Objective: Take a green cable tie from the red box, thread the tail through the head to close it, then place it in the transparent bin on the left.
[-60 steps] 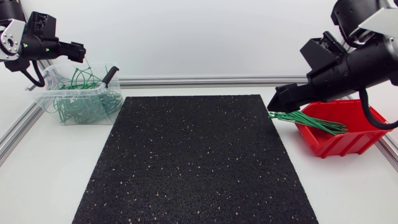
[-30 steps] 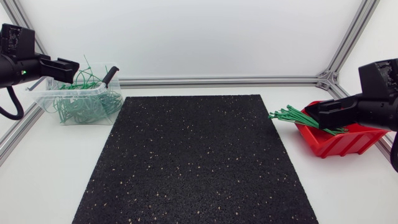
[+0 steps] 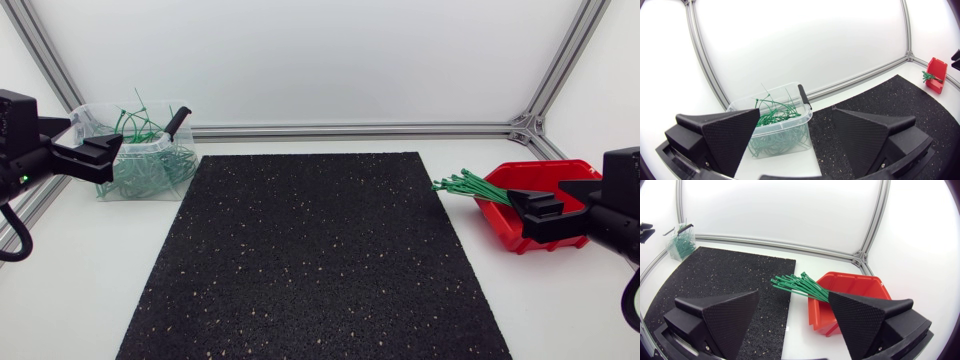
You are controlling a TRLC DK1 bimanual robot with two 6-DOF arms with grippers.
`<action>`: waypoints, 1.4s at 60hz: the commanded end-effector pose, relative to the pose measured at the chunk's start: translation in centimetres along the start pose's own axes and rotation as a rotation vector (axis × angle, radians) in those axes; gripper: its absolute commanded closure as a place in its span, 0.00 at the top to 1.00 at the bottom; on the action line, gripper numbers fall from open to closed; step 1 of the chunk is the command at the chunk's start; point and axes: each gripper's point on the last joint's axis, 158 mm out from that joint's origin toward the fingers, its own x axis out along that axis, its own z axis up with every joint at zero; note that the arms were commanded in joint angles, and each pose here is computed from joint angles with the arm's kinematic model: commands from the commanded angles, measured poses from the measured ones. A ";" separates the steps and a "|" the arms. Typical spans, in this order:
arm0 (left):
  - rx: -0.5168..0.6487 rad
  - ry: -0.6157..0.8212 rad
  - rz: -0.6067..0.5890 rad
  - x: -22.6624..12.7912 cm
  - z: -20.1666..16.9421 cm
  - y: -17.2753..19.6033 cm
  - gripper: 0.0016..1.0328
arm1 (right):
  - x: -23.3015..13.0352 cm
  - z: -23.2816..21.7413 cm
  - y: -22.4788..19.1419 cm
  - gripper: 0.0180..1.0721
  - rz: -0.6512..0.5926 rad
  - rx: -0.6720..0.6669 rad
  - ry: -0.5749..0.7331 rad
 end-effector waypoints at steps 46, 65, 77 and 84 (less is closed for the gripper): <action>-0.171 -0.182 0.016 -4.7 -4.5 -3.6 0.97 | -0.9 -2.7 0.3 0.96 -0.062 0.037 -0.193; -0.201 -0.192 0.035 -6.4 -6.2 -4.4 0.97 | -1.2 -3.4 0.8 0.96 -0.069 0.084 -0.307; -0.226 -0.183 0.046 -7.0 -7.5 -4.9 0.97 | -1.3 -3.8 1.1 0.96 -0.069 0.116 -0.376; -0.242 -0.178 0.052 -7.3 -8.3 -5.2 0.97 | -1.3 -3.9 1.2 0.96 -0.068 0.132 -0.409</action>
